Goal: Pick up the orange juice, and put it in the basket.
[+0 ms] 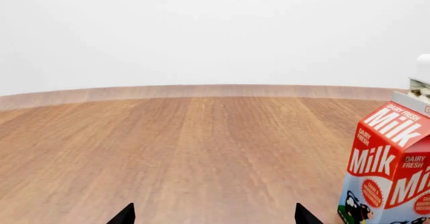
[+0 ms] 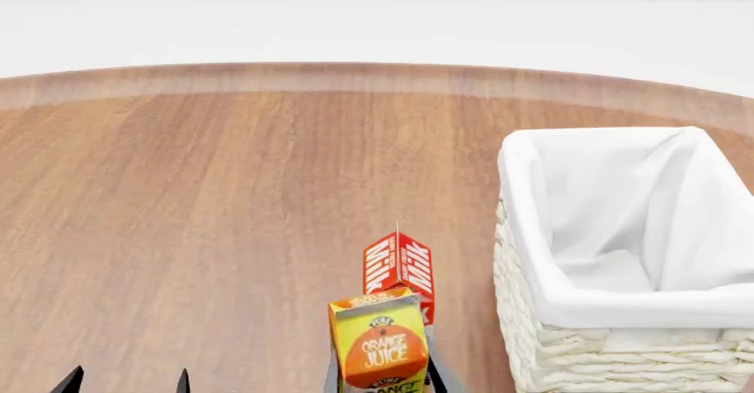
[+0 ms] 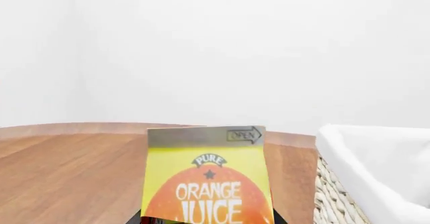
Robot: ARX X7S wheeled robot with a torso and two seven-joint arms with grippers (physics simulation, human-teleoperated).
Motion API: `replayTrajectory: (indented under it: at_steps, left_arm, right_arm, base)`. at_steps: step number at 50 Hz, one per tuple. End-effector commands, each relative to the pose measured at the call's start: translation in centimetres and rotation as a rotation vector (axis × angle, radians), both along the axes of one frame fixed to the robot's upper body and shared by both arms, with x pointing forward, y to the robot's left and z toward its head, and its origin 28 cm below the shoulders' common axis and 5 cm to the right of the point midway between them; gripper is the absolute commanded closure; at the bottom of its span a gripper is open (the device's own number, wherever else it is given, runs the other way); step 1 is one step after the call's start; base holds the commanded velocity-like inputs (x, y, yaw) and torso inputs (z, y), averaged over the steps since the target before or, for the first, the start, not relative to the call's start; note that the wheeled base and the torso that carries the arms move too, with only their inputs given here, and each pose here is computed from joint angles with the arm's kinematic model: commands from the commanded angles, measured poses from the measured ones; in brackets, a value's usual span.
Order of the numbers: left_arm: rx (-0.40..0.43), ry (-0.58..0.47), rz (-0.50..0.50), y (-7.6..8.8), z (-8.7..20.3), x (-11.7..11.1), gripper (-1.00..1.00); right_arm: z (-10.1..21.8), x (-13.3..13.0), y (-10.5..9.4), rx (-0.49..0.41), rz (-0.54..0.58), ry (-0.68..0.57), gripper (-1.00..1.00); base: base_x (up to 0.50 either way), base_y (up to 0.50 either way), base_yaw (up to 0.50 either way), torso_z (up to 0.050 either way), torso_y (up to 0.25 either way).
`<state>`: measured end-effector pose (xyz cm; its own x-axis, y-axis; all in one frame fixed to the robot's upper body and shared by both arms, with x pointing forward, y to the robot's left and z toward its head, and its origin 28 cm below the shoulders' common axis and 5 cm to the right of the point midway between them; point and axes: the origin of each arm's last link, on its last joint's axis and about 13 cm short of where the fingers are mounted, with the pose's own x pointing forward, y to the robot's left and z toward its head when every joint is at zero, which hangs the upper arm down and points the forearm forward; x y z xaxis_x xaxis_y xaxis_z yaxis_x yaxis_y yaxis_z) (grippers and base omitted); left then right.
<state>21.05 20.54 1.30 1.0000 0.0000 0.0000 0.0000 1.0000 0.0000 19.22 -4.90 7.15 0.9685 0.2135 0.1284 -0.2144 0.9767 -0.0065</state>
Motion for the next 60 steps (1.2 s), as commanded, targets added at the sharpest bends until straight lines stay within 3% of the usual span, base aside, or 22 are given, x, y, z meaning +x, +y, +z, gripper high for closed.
replayTrajectory:
  at_steps: [1, 60]
  left_arm:
    - [0.000, 0.000, 0.000, 0.0, 0.0, 0.0, -1.00]
    - [0.000, 0.000, 0.000, 0.0, 0.0, 0.0, -1.00]
  right_arm:
    - [2.1, 0.1, -0.2, -0.027, -0.017, -0.075, 1.00]
    - [10.1, 1.7, -2.1, -0.059, -0.127, -0.244, 1.00]
  base:
    - [0.00, 0.00, 0.00, 0.000, 0.000]
    - [0.00, 0.00, 0.00, 0.000, 0.001]
